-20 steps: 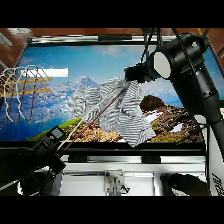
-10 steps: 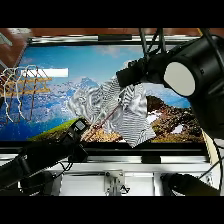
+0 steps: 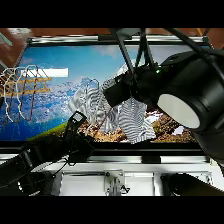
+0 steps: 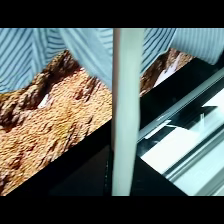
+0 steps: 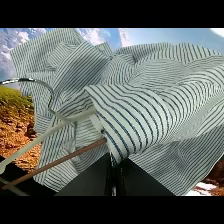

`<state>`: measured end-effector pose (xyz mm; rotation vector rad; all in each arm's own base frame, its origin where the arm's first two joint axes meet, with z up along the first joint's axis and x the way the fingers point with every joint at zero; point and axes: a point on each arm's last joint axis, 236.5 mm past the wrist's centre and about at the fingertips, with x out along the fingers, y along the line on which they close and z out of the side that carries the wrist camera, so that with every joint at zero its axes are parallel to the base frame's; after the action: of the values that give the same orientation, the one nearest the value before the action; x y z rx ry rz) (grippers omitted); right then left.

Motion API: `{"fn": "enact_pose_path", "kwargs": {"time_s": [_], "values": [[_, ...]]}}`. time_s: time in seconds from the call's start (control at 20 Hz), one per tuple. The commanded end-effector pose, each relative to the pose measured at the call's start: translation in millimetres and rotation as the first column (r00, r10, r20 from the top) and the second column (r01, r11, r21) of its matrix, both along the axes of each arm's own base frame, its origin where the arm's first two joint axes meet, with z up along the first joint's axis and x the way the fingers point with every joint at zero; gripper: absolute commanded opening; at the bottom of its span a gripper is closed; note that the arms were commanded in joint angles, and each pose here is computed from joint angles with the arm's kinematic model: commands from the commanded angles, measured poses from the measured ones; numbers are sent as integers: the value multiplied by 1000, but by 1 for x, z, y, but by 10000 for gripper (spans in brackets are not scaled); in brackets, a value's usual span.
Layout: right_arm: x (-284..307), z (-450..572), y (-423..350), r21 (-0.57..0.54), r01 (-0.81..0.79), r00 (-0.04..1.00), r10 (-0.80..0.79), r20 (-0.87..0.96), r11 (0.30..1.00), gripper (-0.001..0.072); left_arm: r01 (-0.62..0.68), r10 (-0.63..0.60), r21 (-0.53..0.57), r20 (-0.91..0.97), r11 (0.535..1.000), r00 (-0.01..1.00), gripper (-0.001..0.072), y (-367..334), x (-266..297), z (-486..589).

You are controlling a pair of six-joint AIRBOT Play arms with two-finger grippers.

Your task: Fold the shirts.

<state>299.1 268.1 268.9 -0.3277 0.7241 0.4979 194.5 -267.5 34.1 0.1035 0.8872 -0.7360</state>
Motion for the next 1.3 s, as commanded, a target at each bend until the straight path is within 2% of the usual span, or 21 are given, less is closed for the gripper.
{"fn": "enact_pose_path", "kwargs": {"time_s": [0.0, 0.2, 0.5, 0.7, 0.8, 0.85, 0.95, 1.05, 1.2, 1.25], "values": [[-11, -3, -7, -24, 10, 999, -11, -31, 1000, 73, 50, -51, -74, -9, 996, 999, 48, -18, -8, 15], [-27, -1, 16, -12, -85, 996, 84, -19, 996, 73, 52, -51, -101, 13, 994, 999, 48, -23, -4, 31], [-37, -5, 19, -33, -104, 994, 103, -37, 994, 72, 36, -36, -117, 1, 992, 999, 48, -29, 0, 34], [-54, -43, -8, -166, -30, 978, -5, -207, 986, 73, -45, 45, -175, 0, 984, 999, 48, -25, 18, 42], [-51, -52, -8, -198, -18, 976, -26, -217, 980, 73, -59, 61, -177, 3, 982, 998, 48, -22, 23, 43], [-45, -50, 1, -173, -23, 981, -12, -196, 985, 98, -60, 61, -177, 4, 982, 998, 48, -22, 24, 43], [-35, -39, 16, -110, -37, 990, 22, -139, 993, 646, -57, 58, -176, 5, 983, 998, 48, -22, 23, 43], [-27, -21, 4, -109, 3, 997, -12, -81, 994, 671, -57, 59, -176, 5, 983, 998, 48, -22, 23, 43], [-4, 42, -66, -62, 202, 978, -197, 75, 977, 667, -54, 56, -174, 8, 983, 998, 48, -22, 23, 43], [5, 60, -97, -20, 278, 956, -275, 106, 960, 631, -54, 56, -174, 8, 983, 998, 48, -22, 23, 43]]}}
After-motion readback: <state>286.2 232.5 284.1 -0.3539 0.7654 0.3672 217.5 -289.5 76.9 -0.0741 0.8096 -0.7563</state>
